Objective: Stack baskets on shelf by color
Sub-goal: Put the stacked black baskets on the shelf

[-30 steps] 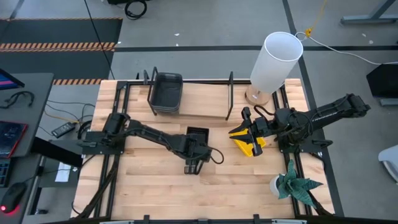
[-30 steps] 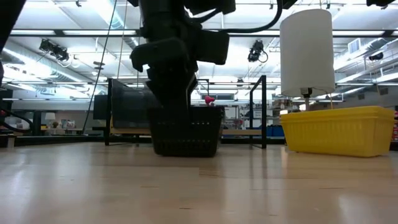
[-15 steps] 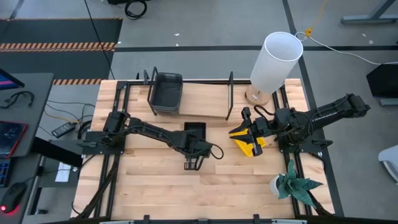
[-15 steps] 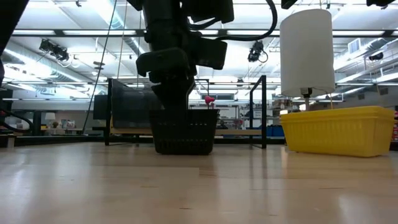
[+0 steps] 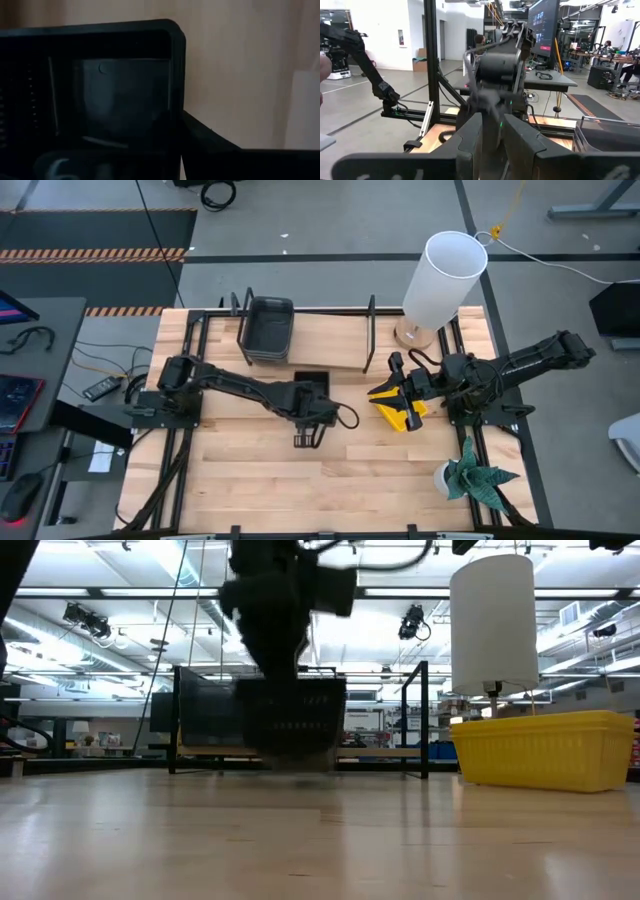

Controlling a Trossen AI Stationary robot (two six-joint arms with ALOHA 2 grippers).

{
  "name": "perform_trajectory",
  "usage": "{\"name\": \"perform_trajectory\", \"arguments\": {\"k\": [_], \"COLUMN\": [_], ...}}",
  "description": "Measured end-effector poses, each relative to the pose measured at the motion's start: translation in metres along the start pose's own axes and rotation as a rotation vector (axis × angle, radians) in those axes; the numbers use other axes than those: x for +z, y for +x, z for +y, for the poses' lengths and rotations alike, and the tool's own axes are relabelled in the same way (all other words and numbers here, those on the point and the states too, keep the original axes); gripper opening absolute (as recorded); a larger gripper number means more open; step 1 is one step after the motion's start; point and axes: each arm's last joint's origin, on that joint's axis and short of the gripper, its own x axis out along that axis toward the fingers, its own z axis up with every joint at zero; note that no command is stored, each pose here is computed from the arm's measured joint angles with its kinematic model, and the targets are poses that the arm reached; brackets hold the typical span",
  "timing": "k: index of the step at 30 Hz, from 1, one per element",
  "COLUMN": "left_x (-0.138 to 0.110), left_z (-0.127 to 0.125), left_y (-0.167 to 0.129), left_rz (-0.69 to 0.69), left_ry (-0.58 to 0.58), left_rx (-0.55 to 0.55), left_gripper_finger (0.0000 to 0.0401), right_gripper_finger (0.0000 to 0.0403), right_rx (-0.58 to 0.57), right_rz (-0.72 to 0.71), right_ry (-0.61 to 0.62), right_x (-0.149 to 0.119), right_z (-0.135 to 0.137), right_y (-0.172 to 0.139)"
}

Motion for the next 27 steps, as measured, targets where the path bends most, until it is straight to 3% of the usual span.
{"name": "perform_trajectory", "arguments": {"k": [11,17,27], "left_x": [0.018,0.017,0.018], "left_z": [0.024,0.042,0.094], "left_y": [-0.043,-0.040,-0.031], "left_rz": [-0.058,-0.039,-0.012], "left_ry": [-0.009,0.003,-0.011], "left_rx": [0.051,0.143,0.196], "left_gripper_finger": [0.0032,0.0024,0.0031], "right_gripper_finger": [0.0083,0.0083,0.0083], "right_rx": [0.000,0.001,0.017], "right_rz": [0.003,0.005,0.005], "right_ry": [0.001,0.001,0.001], "right_x": [0.000,0.000,0.000], "right_z": [0.000,0.000,0.000], "right_y": [0.000,0.000,0.000]}}
